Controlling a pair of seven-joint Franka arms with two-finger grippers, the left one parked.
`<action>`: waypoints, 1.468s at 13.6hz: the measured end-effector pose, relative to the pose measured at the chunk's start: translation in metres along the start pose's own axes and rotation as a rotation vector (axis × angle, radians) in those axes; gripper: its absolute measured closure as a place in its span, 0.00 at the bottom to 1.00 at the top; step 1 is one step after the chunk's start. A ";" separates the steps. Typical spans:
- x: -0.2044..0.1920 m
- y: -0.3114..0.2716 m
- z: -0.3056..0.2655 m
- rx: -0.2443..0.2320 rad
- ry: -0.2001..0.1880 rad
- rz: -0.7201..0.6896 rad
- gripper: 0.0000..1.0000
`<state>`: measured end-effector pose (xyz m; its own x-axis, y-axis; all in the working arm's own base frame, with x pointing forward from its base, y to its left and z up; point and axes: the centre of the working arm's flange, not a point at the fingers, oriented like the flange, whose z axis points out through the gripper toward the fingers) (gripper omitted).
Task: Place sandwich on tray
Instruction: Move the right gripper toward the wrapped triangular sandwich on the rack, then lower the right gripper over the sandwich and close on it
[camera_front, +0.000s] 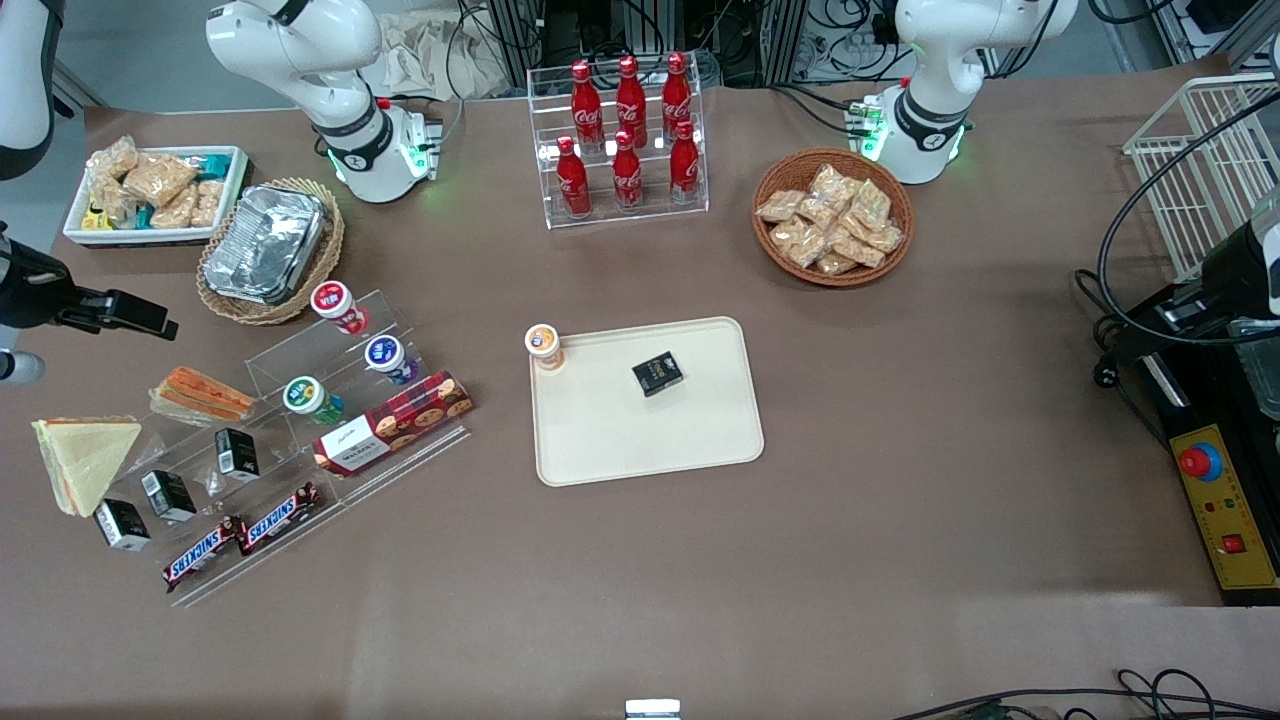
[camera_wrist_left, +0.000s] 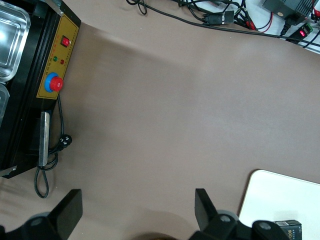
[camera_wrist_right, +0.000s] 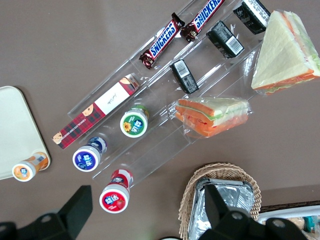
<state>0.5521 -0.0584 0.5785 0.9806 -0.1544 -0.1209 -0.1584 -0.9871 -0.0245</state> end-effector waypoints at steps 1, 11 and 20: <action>0.001 0.000 0.001 0.000 -0.002 0.000 0.00; 0.007 0.032 -0.005 -0.017 0.053 0.052 0.00; 0.021 0.219 0.024 -0.059 0.144 0.113 0.00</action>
<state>0.5348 -0.2764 0.5465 0.9640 -0.2650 0.0237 -0.2658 -0.9632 0.0398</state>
